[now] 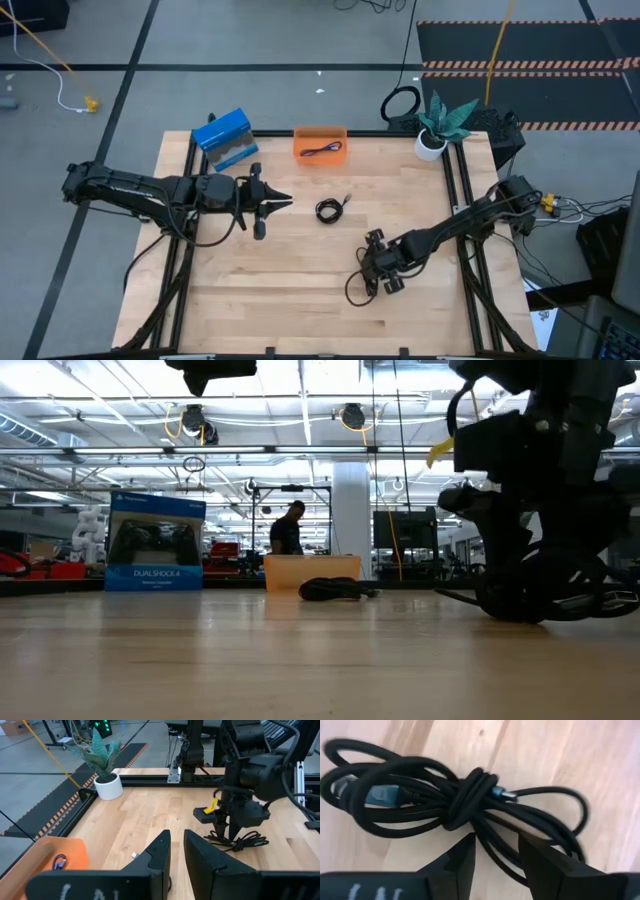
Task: Pick and place USB-C Cables
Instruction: Put the bottom black charger cable into the orange bin
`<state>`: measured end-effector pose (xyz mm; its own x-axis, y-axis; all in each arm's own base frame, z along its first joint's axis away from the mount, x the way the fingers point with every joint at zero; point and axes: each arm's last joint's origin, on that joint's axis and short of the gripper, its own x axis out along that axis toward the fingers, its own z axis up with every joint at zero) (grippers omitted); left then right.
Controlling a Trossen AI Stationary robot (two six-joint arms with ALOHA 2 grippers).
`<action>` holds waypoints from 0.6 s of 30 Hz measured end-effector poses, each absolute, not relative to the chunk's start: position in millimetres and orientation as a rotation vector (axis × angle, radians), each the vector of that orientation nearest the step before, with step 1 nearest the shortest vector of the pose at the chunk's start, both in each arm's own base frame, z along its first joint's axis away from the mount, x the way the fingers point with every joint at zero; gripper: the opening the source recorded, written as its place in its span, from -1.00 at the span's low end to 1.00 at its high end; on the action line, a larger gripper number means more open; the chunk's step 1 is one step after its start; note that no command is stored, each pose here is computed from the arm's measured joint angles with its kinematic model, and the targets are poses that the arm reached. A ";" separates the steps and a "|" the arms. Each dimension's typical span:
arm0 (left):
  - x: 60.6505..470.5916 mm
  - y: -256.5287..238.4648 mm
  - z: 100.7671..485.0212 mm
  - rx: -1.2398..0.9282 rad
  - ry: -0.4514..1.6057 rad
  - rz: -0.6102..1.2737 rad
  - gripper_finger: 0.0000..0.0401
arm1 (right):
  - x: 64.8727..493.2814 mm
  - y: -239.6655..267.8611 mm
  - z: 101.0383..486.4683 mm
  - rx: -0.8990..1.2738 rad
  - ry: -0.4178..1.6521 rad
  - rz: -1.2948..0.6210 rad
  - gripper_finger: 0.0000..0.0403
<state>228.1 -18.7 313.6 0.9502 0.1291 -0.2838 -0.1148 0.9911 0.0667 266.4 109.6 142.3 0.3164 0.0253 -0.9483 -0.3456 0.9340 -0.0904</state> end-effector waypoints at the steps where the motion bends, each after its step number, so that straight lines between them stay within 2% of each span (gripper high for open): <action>1: 228.1 -18.7 313.7 0.050 0.291 0.124 -0.71 | 266.7 110.0 139.2 -0.305 1.240 0.251 -0.38; 13: 228.2 -18.7 313.8 0.028 0.289 0.127 -0.71 | 268.8 111.8 131.2 -0.291 1.266 0.268 -0.94; 18: 228.2 -18.7 313.8 0.029 0.289 0.127 -0.71 | 268.5 111.6 132.3 -0.272 1.265 0.254 -0.91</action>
